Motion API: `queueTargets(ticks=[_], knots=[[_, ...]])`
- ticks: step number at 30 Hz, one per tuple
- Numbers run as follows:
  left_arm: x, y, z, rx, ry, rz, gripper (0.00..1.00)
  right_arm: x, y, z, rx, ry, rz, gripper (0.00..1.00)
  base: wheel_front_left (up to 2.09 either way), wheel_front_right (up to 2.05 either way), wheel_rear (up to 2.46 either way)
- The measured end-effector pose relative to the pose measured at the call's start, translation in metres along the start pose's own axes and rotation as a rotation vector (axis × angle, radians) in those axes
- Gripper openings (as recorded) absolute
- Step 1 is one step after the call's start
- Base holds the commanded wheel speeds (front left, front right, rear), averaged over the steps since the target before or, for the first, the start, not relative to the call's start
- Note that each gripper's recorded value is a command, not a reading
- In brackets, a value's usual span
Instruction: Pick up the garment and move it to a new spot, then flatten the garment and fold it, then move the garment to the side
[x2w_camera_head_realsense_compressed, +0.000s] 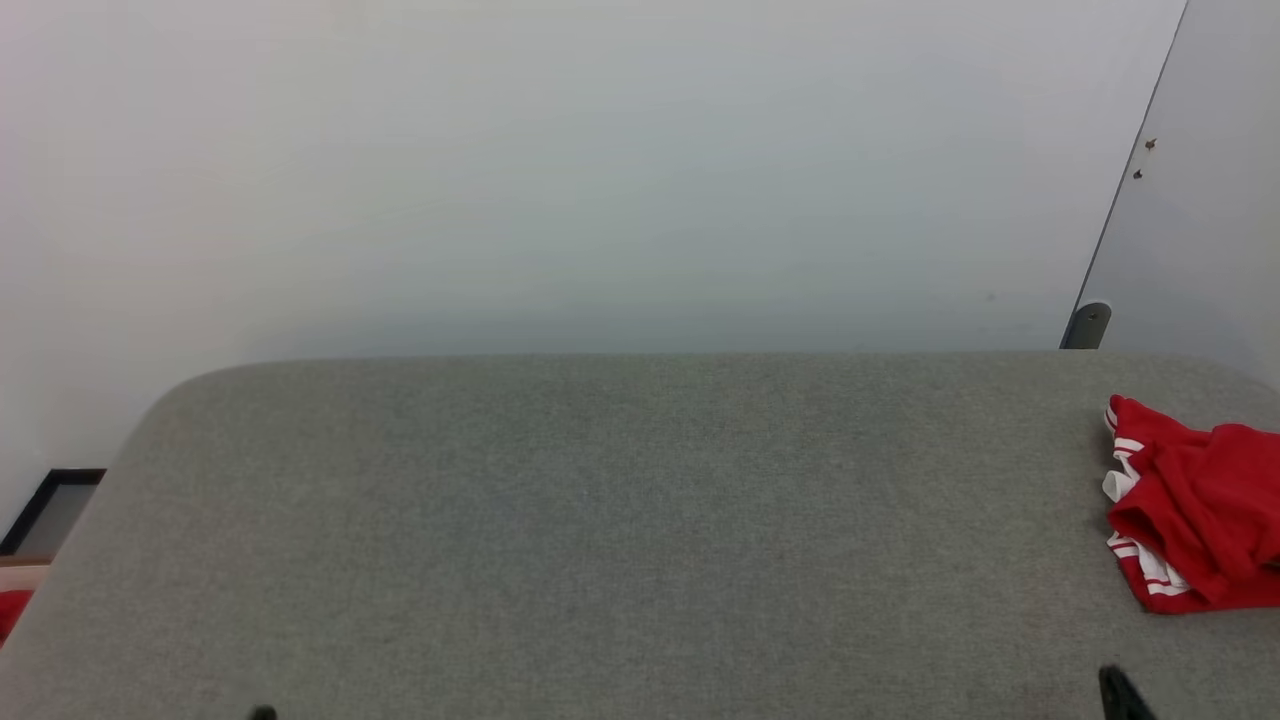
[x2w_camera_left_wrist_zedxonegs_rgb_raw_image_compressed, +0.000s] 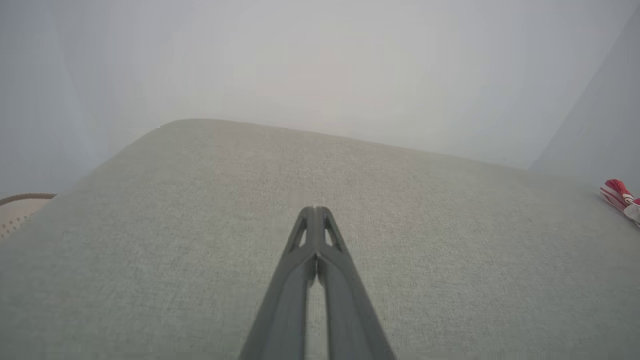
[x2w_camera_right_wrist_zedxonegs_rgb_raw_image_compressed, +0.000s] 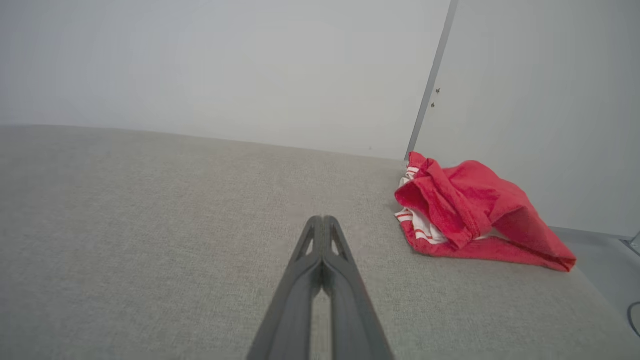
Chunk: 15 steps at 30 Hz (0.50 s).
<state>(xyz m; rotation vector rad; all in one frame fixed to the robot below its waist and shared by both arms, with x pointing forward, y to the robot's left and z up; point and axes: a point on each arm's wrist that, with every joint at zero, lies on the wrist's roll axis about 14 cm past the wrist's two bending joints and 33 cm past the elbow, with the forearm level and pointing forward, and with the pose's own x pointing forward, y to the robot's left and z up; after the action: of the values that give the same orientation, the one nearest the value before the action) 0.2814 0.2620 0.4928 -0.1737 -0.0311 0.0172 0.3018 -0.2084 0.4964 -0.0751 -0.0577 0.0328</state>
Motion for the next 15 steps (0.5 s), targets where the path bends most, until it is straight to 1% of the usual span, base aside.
queueTargets(ticks=[2, 5, 15], knots=[[-0.003, -0.003, -0.011, -0.022, 0.028, 0.006, 0.0, -0.004, 0.001, -0.01, 0.01, 0.033, -0.002, 0.0, 0.0, 0.0, 0.0], [-0.003, -0.004, -0.016, -0.073, 0.045, 0.022, 0.0, -0.005, -0.001, -0.016, 0.067, 0.061, -0.019, 0.0, 0.0, 0.0, 0.0], [0.01, -0.005, -0.015, -0.245, 0.044, 0.062, 0.0, 0.005, -0.005, -0.014, 0.277, 0.06, -0.068, 0.0, 0.0, 0.0, 0.0]])
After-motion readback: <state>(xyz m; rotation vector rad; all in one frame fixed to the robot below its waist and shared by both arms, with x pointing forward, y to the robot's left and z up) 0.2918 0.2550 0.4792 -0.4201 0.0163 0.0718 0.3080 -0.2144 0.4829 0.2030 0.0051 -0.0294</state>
